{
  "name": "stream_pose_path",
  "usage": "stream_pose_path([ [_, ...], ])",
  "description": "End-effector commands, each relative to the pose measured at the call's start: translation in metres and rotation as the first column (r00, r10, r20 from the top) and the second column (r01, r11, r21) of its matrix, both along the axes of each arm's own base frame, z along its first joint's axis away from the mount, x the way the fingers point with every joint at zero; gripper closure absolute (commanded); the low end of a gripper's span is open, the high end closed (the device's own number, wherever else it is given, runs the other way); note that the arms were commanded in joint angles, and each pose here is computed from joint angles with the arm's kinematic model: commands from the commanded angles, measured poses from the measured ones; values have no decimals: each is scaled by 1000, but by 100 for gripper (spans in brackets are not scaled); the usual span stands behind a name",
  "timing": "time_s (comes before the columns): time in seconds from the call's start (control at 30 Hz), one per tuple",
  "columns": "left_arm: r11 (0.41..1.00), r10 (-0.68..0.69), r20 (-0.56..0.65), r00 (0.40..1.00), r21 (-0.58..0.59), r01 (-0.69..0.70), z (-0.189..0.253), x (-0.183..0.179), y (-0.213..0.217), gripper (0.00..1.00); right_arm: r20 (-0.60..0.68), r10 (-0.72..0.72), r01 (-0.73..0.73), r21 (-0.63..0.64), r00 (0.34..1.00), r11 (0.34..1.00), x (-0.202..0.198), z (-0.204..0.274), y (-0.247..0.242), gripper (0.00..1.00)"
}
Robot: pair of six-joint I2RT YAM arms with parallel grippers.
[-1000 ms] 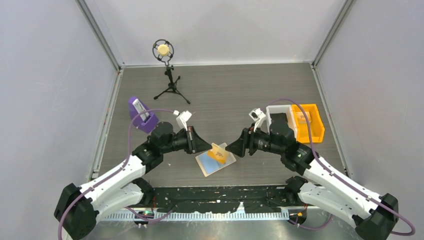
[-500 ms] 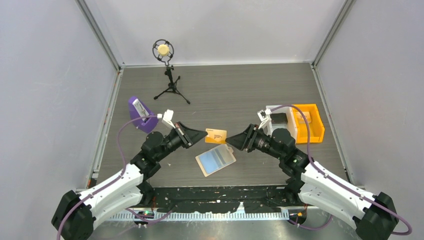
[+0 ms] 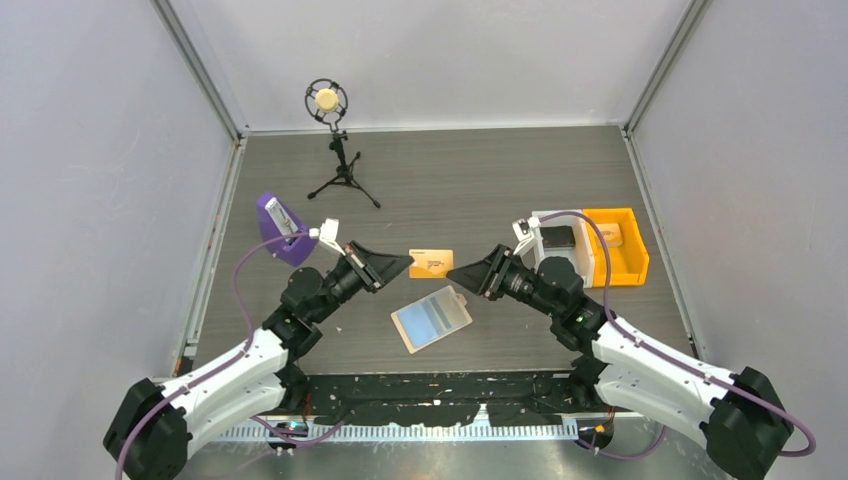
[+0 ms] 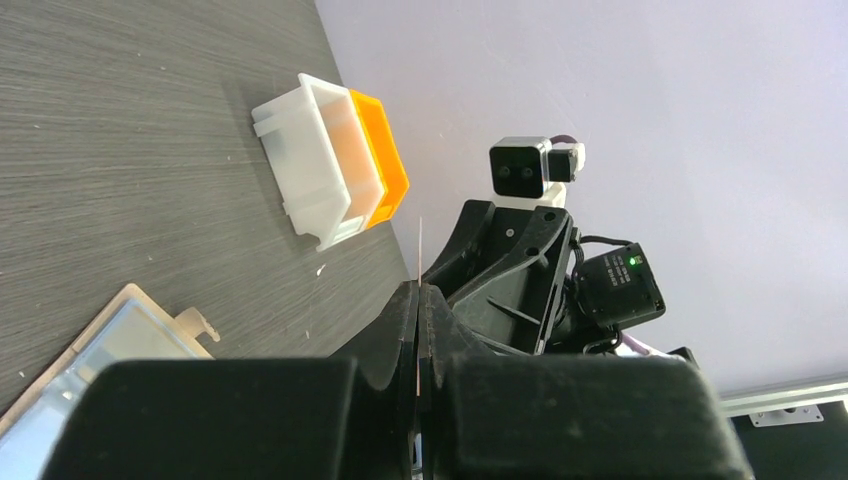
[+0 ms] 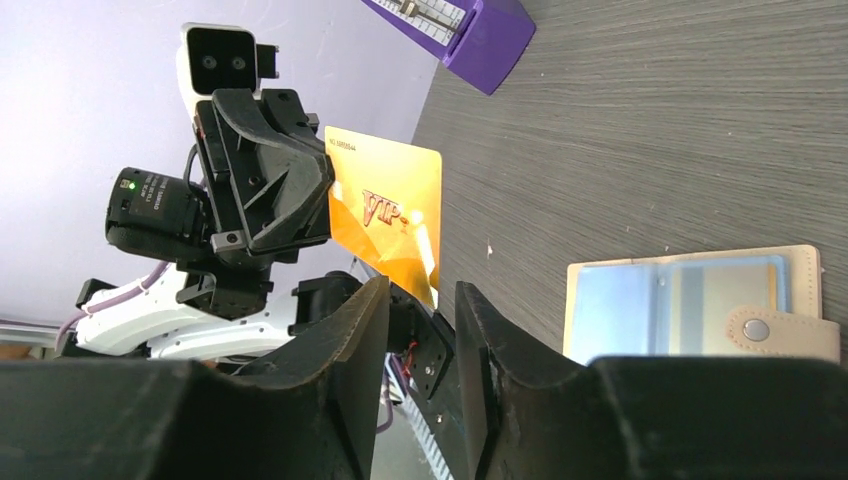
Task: Take the credit cards out of the card holder
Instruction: Place the credit card in the storage box.
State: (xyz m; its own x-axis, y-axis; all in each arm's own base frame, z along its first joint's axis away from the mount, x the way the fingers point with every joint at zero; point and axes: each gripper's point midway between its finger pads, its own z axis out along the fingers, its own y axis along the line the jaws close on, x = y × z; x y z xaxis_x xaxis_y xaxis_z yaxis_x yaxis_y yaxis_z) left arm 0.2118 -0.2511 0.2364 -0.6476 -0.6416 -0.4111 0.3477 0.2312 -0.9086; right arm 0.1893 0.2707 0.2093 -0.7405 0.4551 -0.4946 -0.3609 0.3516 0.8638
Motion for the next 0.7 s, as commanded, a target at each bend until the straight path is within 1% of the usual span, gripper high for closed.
stream_pose_path([
  [0.0,999,14,50,999,-53,-11,17,2,0,100,38,-24,21,85,999,996,7,19,2,64],
  [0.03,998,13,50,999,-54,-10,16,2,0,100,34,-22,19,86,999,996,7,18,3,65],
  [0.17,998,17,41,999,-59,-14,13,3,0,100,39,-20,15,102,999,995,7,20,4,81],
  [0.27,998,26,37,999,-51,-24,9,4,2,99,51,-35,30,94,998,995,9,23,2,90],
  [0.3,998,32,35,999,-48,-30,8,4,3,95,78,-38,32,82,996,996,11,28,2,94],
  [0.33,999,36,35,999,-42,-35,6,4,4,91,65,-38,35,47,997,998,13,23,1,94],
  [0.37,999,43,33,999,-32,-42,4,4,5,85,103,-35,33,21,994,999,15,28,0,95],
  [0.4,999,47,29,998,-21,-46,2,4,6,79,99,-34,35,-11,995,999,17,24,-2,95],
  [0.43,999,52,28,998,-9,-51,0,4,8,71,134,-32,37,-33,990,999,19,29,-5,95],
  [0.47,998,54,26,998,6,-55,-2,3,9,63,133,-35,43,-54,990,998,22,27,-10,95],
  [0.53,997,62,21,998,42,-63,-6,2,12,50,155,-34,47,-78,987,996,29,30,-22,95],
  [0.57,996,65,15,998,61,-66,-9,1,14,44,166,-3,20,-99,986,995,28,31,-24,95],
  [0.6,994,70,11,998,87,-70,-12,0,16,37,184,-15,39,-124,983,991,37,30,-35,95],
  [0.63,991,72,9,997,109,-72,-16,-1,17,31,175,-14,42,-153,984,987,43,30,-43,95],
  [0.67,989,75,5,997,129,-75,-18,-1,19,27,206,-4,45,-194,979,980,47,29,-48,95],
])
